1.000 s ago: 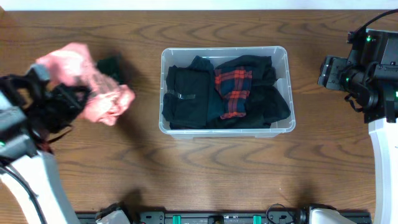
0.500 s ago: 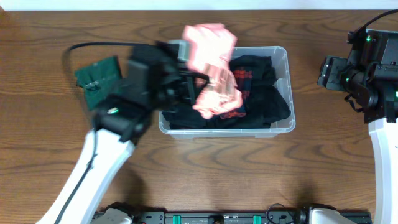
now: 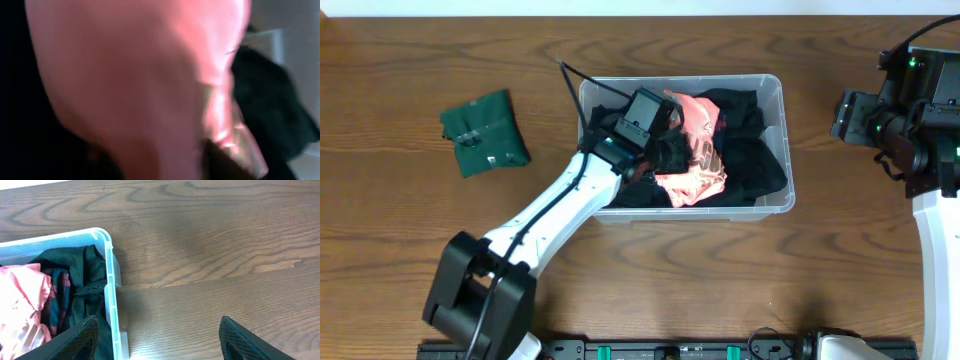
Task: Pack container
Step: 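Place the pink shirt into the container and press it down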
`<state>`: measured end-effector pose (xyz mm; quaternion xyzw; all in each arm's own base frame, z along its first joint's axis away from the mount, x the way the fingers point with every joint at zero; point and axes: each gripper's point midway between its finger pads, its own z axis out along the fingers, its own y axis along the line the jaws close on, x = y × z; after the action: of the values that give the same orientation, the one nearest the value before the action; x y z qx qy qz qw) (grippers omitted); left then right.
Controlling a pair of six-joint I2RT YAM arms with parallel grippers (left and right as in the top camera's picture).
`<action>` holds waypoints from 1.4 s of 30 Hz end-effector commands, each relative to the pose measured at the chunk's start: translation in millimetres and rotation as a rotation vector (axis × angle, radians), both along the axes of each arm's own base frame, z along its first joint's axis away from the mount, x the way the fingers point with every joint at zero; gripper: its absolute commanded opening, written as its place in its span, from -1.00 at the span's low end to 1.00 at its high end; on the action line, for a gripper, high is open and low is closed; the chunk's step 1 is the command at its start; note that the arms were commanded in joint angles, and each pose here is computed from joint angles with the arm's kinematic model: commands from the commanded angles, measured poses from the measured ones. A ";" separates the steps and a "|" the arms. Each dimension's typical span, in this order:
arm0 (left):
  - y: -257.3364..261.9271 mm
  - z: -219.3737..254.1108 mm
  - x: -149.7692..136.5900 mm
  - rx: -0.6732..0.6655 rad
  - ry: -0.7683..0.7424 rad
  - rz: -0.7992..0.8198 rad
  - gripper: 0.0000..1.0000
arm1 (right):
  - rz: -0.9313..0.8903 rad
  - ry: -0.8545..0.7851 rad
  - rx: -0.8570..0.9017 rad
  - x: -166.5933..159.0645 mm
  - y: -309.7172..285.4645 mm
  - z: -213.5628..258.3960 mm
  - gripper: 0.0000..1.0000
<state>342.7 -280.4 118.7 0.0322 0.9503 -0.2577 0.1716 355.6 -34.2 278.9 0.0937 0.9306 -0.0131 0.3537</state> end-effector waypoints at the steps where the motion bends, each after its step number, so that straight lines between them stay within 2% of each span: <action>1: 6.0 13.7 4.6 0.028 -0.042 -0.019 0.72 | 0.003 0.000 -0.009 -1.8 -2.4 1.0 0.51; 4: 16.6 65.7 17.6 0.053 -0.232 -0.026 1.00 | 0.003 0.000 -0.009 -1.8 -2.4 1.0 0.50; 6: 26.8 110.3 27.0 0.083 -0.406 -0.017 0.96 | 0.003 0.000 -0.009 -1.7 -2.4 1.1 0.50; 9: 33.9 155.9 30.4 0.070 -0.563 -0.015 0.96 | 0.003 -0.001 -0.009 -1.6 -2.4 1.2 0.50; 12: 33.4 158.6 31.3 0.076 -0.584 -0.030 0.96 | 0.003 0.000 -0.008 -1.5 -2.3 0.9 0.51; 15: 24.2 128.4 32.9 0.097 -0.510 -0.069 0.93 | 0.003 0.003 -0.008 -1.2 -2.4 0.1 0.50; 20: 3.9 37.6 31.1 0.165 -0.296 -0.156 -0.17 | 0.003 0.006 -0.008 -0.6 -2.5 -1.1 0.50; 22: 2.2 -4.6 24.6 0.208 -0.185 -0.169 -0.50 | 0.003 0.007 -0.008 -0.7 -2.5 -1.3 0.50; 23: 4.1 -27.3 20.3 0.237 -0.124 -0.169 -0.57 | 0.003 0.007 -0.008 -0.7 -2.5 -1.1 0.50; 26: 10.7 -71.2 9.8 0.300 -0.010 -0.184 -0.62 | 0.003 0.007 -0.008 -0.7 -2.5 -1.3 0.50; 29: 16.6 -73.5 9.8 0.317 0.001 -0.188 -0.63 | 0.003 0.007 -0.008 -0.7 -2.6 -1.1 0.51; 31: 18.6 -44.4 17.6 0.300 -0.059 -0.194 -0.60 | 0.008 0.006 -0.013 -0.6 -2.7 -1.0 0.52; 32: 20.9 -23.6 22.3 0.289 -0.100 -0.189 -0.50 | 0.016 0.007 -0.021 -0.5 -2.9 -0.9 0.55; 34: 38.6 30.5 33.5 0.297 -0.206 -0.126 -0.23 | 0.017 0.007 -0.048 -0.5 -8.2 -0.1 0.69; 35: 50.9 57.5 38.8 0.305 -0.263 -0.083 -0.06 | -0.014 0.006 -0.064 -1.3 -16.9 0.7 0.85; 36: 66.2 84.5 43.1 0.315 -0.322 -0.030 0.22 | -0.061 0.006 -0.070 -2.8 -27.9 1.0 0.99; 38: 108.2 137.9 47.9 0.331 -0.440 0.104 0.60 | -0.158 0.001 -0.045 -7.3 -53.7 0.9 0.98; 42: 204.9 195.0 40.5 0.348 -0.519 0.349 0.93 | -0.279 -0.005 0.059 -21.4 -96.1 -3.0 0.99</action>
<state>385.8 -142.9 273.2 0.0350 0.9159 -0.0973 0.3879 342.4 -107.2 279.6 0.1835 0.9160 -0.0534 0.3526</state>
